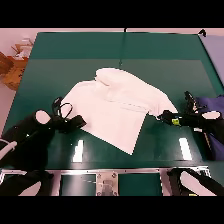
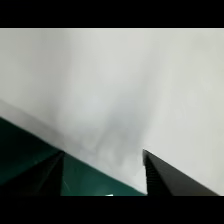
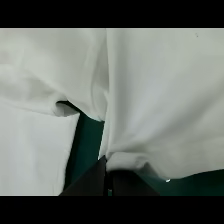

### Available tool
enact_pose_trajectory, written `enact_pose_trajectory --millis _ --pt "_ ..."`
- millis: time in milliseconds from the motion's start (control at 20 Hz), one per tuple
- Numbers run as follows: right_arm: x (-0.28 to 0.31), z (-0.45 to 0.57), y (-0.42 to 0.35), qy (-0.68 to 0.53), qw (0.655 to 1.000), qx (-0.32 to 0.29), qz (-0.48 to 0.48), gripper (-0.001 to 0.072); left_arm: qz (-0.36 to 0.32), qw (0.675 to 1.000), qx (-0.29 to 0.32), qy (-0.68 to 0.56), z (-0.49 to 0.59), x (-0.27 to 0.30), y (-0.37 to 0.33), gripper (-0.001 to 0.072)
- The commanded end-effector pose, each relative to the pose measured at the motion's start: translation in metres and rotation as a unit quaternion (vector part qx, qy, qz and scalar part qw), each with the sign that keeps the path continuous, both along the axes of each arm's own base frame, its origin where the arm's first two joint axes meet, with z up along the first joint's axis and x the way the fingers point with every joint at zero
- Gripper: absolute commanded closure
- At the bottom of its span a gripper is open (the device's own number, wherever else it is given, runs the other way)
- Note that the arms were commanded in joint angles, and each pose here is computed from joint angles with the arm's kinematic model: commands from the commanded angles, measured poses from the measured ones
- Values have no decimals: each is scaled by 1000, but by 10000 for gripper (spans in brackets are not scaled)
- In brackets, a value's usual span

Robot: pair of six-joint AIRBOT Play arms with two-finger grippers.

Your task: Fold the shirts.

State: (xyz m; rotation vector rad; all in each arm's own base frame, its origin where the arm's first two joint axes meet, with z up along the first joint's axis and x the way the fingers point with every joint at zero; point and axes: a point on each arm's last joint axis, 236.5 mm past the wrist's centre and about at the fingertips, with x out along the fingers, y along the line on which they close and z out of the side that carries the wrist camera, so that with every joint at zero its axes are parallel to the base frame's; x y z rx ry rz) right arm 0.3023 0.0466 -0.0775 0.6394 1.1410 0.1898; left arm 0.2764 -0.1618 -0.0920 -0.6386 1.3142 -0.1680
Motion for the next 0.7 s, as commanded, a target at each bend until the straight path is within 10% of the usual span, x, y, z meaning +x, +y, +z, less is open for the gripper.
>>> enact_pose_trajectory --millis 0,100,200,650 --pt "-7 -5 6 11 1000 6 4 696 50 996 34 -67 -10 33 24 295" --pt "-17 -10 11 27 999 15 9 695 54 995 46 -70 -19 44 27 392" --pt "-33 -16 19 49 998 30 11 696 40 994 51 -90 -12 69 22 657" --pt "-112 -31 106 106 988 85 76 696 18 983 62 -172 83 226 67 686"
